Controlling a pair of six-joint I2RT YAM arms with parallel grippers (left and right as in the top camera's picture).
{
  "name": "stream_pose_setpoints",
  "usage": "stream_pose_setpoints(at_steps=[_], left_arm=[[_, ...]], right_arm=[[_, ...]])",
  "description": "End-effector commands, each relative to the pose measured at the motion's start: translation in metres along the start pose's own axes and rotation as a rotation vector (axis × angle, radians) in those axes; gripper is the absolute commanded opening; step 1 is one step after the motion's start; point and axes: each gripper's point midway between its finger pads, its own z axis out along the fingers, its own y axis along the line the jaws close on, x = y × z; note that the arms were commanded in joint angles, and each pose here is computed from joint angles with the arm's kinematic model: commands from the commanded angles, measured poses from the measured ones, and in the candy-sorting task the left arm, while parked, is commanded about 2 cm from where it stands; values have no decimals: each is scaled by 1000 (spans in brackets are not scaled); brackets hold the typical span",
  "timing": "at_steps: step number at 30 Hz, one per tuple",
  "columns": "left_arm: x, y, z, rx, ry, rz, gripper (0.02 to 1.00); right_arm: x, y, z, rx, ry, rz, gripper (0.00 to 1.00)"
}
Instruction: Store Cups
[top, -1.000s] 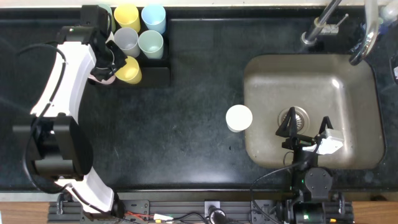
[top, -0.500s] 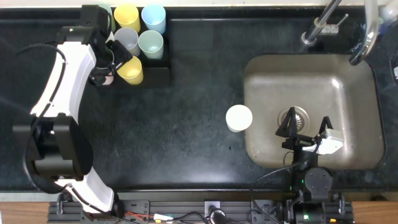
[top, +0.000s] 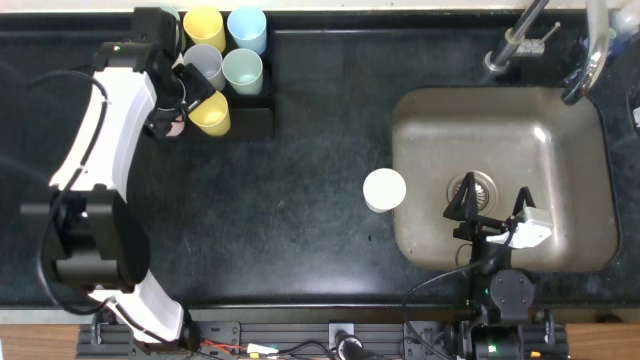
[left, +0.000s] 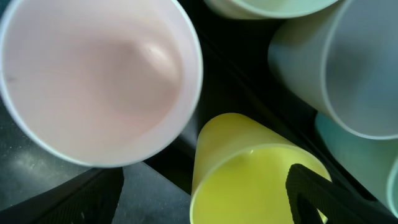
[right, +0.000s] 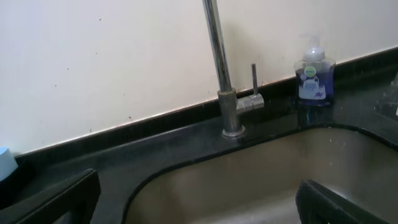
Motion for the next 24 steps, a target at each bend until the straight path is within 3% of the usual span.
stream_pose_setpoints(at_steps=[1,6,7,10,17,21,24], left_arm=[[1,-2,-28,40,-33,3,871],[13,9,-53,38,-15,4,875],[16,13,-61,39,-16,4,961],[23,23,-91,56,-36,8,1000],[59,79,-179,134,-228,232,998],[94,131,-151,156,-411,294,998],[109,136,-116,315,-581,272,1000]], right_arm=[[3,-2,0,4,-4,-6,998],[3,-2,0,4,-4,-6,996],[3,-2,0,4,-4,-6,996],[3,-2,0,4,-4,-6,998],[3,-2,0,4,-4,-6,996],[3,-2,0,5,-4,-6,998],[3,-2,0,4,-4,-6,998]])
